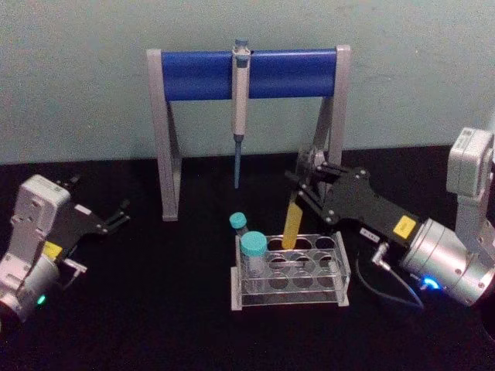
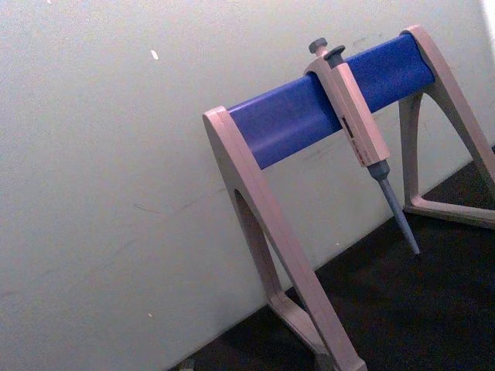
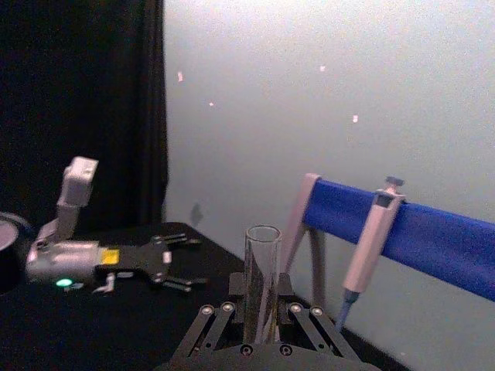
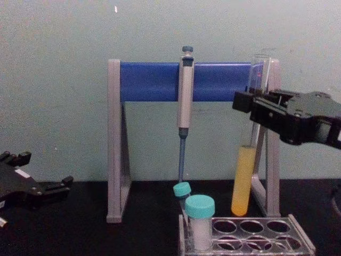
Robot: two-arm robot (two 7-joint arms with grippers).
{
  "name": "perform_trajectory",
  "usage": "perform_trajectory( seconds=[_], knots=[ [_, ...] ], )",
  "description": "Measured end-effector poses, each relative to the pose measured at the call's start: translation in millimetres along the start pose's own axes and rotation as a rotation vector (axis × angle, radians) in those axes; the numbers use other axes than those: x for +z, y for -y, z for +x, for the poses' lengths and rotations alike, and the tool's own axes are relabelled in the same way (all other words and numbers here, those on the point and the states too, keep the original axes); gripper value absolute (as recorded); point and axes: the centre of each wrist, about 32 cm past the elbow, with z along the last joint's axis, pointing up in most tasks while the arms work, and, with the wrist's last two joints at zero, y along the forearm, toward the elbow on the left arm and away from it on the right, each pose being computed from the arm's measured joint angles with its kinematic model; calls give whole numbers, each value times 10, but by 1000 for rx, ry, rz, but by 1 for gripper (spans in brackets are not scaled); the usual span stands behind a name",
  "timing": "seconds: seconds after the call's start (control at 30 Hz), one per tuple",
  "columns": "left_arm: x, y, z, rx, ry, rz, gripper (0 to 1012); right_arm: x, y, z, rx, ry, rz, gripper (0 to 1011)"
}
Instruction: Pick up the test tube from the test tube rack, shake it, then place it back into the test tube rack.
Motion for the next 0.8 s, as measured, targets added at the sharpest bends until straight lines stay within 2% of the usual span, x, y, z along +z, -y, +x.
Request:
perform_trajectory(
  seconds=[0.33, 0.8],
  knots=[
    [0, 0, 0, 0, 0, 0, 1001, -10, 81, -59, 65, -9, -29, 241],
    [0, 0, 0, 0, 0, 0, 1001, -117, 82, -63, 54, -38, -47, 240]
  ],
)
